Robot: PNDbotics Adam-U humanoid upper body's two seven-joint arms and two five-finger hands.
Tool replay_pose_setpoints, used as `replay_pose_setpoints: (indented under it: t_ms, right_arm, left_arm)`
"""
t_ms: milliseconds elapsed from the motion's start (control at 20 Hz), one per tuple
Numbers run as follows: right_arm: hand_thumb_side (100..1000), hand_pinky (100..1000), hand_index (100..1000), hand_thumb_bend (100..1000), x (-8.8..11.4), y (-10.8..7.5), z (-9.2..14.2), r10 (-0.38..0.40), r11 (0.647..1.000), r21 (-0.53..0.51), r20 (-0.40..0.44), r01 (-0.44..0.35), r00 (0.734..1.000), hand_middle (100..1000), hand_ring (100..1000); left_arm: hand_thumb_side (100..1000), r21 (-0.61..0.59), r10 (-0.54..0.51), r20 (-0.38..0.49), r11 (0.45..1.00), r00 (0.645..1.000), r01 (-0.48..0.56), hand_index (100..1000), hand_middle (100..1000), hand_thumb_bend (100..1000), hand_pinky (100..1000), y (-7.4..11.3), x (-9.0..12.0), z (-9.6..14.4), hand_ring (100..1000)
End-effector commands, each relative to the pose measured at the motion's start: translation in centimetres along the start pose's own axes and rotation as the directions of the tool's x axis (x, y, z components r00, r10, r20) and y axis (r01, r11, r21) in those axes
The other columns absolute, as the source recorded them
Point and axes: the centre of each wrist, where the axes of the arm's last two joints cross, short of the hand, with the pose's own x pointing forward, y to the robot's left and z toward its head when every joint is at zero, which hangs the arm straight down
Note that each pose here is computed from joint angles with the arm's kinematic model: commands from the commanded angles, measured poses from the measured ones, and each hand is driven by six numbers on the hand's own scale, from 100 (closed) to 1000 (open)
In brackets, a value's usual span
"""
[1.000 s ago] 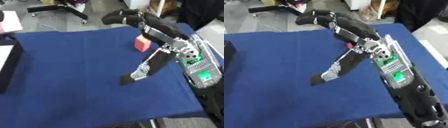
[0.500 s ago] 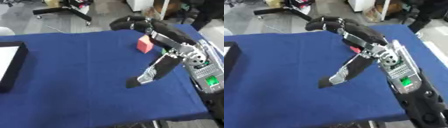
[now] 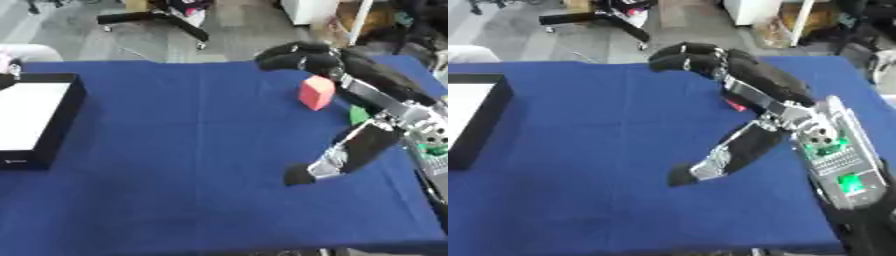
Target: Pick up the objects with one hand, pass them to the other hand, and then place them into the box on the other side of the table.
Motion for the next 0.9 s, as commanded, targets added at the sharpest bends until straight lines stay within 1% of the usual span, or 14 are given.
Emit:
replay_pose_setpoints:
  t_ms: [50, 250, 300, 350, 550, 600, 700, 750, 800, 850, 900]
  right_arm:
    - [556, 866, 902, 758, 0.5, -0.6, -0.1, 0.016, 1.000, 0.000, 0.021, -0.016, 1.000, 876, 939]
    - [556, 866, 902, 758, 0.5, -0.4, -0.1, 0.010, 1.000, 0.006, 0.018, -0.010, 1.000, 876, 940]
    - [552, 866, 902, 759, 0.5, -0.4, -0.1, 0.009, 1.000, 0.006, 0.017, -0.009, 1.000, 876, 940]
    - [554, 866, 902, 758, 0.5, -0.4, -0.1, 0.008, 1.000, 0.007, 0.016, -0.008, 1.000, 876, 940]
    - [553, 866, 901, 758, 0.5, -0.3, 0.0, 0.005, 1.000, 0.012, 0.010, -0.005, 1.000, 876, 941]
    - [553, 866, 901, 758, 0.5, -0.3, 0.0, 0.004, 1.000, 0.013, 0.010, -0.004, 1.000, 876, 941]
    - [552, 866, 901, 757, 0.5, -0.2, 0.0, 0.003, 1.000, 0.015, 0.008, -0.004, 1.000, 876, 942]
    - [552, 866, 901, 757, 0.5, -0.2, 0.1, 0.003, 1.000, 0.016, 0.007, -0.003, 1.000, 876, 942]
    - [551, 866, 900, 758, 0.4, -0.2, 0.1, 0.002, 1.000, 0.016, 0.006, -0.003, 1.000, 876, 942]
    - [551, 866, 900, 758, 0.4, -0.2, 0.1, 0.002, 1.000, 0.016, 0.005, -0.002, 1.000, 876, 942]
    - [551, 866, 901, 759, 0.4, -0.2, 0.1, 0.002, 1.000, 0.017, 0.004, -0.002, 1.000, 876, 943]
  left_arm:
    - [301, 0.019, -0.059, -0.007, 0.998, 0.998, 0.059, 630, 316, 260, 713, 0.6, -0.1, -0.5, 485]
    - [306, -0.021, -0.106, -0.013, 0.994, 0.994, 0.106, 663, 358, 292, 720, -0.4, -0.2, -0.4, 475]
    - [311, -0.033, -0.118, -0.016, 0.992, 0.993, 0.118, 684, 400, 306, 726, -0.6, -0.3, -0.4, 493]
    - [312, -0.044, -0.129, -0.018, 0.991, 0.992, 0.128, 688, 405, 308, 726, -0.7, -0.4, -0.4, 494]
    - [367, -0.082, -0.164, -0.036, 0.984, 0.986, 0.161, 774, 530, 362, 760, -0.9, -1.3, -0.6, 588]
    - [443, -0.087, -0.170, -0.041, 0.982, 0.985, 0.166, 833, 618, 432, 791, -0.9, -1.5, -0.6, 667]
    - [611, -0.093, -0.182, -0.048, 0.980, 0.982, 0.177, 901, 726, 576, 830, -0.6, -1.9, -0.7, 752]
    - [655, -0.091, -0.186, -0.053, 0.979, 0.981, 0.181, 917, 757, 623, 845, -0.5, -2.1, -0.7, 775]
    - [717, -0.085, -0.193, -0.059, 0.978, 0.979, 0.188, 943, 809, 712, 870, -0.3, -2.3, -0.8, 818]
    - [745, -0.076, -0.203, -0.065, 0.977, 0.977, 0.198, 956, 835, 753, 884, -0.2, -2.4, -0.8, 839]
    - [789, -0.068, -0.215, -0.072, 0.975, 0.974, 0.210, 985, 887, 836, 910, 0.0, -2.6, -0.8, 884]
